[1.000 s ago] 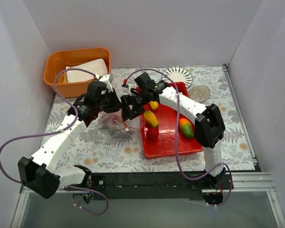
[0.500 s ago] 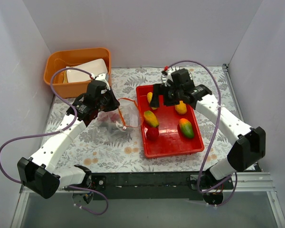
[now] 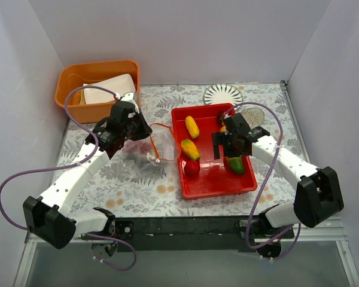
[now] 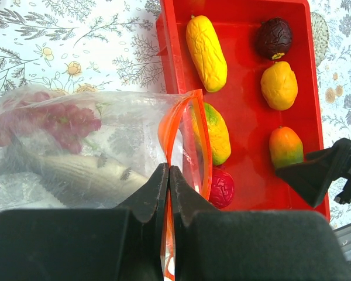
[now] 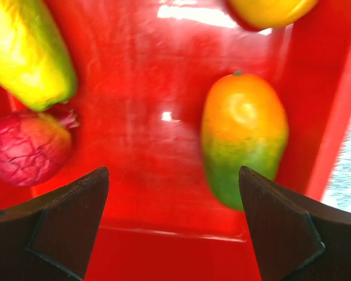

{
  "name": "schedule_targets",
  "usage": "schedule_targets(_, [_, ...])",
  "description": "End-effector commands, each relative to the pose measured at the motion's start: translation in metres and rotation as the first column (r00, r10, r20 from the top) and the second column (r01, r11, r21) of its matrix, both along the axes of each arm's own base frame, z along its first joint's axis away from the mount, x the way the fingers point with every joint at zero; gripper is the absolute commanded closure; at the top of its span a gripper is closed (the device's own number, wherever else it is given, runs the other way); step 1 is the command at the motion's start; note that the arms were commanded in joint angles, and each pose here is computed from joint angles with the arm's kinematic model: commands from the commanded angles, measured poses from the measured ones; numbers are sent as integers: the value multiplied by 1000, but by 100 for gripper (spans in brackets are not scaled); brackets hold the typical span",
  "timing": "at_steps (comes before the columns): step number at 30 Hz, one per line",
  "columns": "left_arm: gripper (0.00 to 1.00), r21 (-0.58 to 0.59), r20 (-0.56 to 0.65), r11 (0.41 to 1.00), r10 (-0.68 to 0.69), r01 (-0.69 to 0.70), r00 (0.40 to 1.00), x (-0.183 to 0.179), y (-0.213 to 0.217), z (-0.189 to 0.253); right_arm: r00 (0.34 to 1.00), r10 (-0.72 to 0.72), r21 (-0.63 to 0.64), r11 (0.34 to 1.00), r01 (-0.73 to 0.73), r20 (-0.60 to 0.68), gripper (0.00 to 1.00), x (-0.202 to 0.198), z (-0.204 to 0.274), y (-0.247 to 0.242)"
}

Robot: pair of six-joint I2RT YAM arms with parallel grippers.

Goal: Place the food in the zip-top bag and seal the zipper
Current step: Pick up the fake fruit from the bin.

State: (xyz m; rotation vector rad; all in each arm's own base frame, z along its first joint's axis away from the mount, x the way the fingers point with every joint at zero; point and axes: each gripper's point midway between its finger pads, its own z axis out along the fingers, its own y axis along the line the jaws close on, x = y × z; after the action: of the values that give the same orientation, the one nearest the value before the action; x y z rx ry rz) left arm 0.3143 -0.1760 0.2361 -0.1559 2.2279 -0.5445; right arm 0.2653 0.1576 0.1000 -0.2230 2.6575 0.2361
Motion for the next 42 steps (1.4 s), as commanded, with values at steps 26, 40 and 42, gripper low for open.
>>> schedule_targets(26, [100, -8, 4, 1000, -19, 20, 1000, 7, -8, 1, 999, 40, -182, 982, -40, -3, 46, 9, -52, -26])
schedule_targets(40, [100, -2, 31, 1000, 0, 0, 1000, 6, -2, 3, 996, 86, -33, 996, -85, 23, 79, 19, -19, 7])
schedule_targets(42, [100, -4, 38, 1000, -14, 14, 999, 7, -4, 6, 996, 85, 7, 996, -86, 39, 79, 19, -12, 14])
